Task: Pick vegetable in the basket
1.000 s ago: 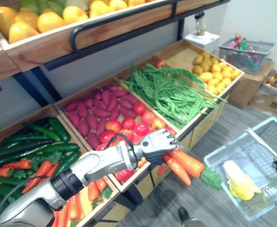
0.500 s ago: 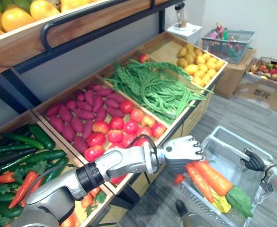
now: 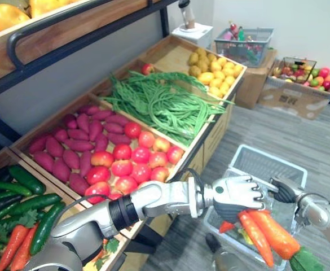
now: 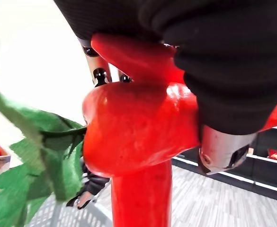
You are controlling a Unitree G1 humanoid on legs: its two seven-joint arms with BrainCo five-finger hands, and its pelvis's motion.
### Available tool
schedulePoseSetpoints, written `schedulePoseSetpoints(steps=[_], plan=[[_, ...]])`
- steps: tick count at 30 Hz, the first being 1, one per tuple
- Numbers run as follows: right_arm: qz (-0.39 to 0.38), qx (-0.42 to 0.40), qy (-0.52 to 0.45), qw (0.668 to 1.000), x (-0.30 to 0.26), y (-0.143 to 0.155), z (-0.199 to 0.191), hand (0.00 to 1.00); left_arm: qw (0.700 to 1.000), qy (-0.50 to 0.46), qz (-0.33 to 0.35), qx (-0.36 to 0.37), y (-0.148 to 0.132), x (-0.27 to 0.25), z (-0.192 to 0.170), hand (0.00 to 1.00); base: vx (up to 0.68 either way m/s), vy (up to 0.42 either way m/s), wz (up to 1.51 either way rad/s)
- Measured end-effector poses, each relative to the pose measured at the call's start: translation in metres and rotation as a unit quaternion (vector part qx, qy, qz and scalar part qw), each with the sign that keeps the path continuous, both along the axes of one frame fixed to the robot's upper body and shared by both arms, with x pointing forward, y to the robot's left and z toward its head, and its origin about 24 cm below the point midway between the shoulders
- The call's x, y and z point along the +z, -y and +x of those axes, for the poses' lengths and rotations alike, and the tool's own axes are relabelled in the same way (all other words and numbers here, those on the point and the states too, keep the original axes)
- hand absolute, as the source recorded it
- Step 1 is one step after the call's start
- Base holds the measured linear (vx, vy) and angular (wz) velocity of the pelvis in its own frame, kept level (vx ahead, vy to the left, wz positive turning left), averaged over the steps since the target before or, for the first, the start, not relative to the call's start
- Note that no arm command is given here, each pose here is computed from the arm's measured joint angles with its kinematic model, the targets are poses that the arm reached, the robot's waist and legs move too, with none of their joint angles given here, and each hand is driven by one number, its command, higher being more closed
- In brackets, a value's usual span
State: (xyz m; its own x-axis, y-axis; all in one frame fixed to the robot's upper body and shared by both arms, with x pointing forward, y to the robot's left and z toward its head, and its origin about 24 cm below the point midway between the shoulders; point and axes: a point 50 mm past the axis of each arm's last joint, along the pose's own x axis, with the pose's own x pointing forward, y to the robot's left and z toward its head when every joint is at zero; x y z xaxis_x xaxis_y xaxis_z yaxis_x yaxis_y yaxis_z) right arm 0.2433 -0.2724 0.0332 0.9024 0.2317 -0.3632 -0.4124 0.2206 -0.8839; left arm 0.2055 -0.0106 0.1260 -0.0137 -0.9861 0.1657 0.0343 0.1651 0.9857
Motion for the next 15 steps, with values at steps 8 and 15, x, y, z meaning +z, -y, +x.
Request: schedulePoseSetpoints(steps=[8,15], plan=[[0.016,0.06,0.018,0.998,0.014,-0.028,0.011,1.0,0.999,-0.043,-0.007,-0.032,0.025,-0.006,-0.012,1.0,-0.02,0.003,-0.07],[0.042,0.078,0.037,0.995,0.025,-0.04,0.018,1.0,0.997,-0.062,0.016,-0.039,0.037,-0.018,-0.016,1.0,-0.02,-0.001,-0.04]])
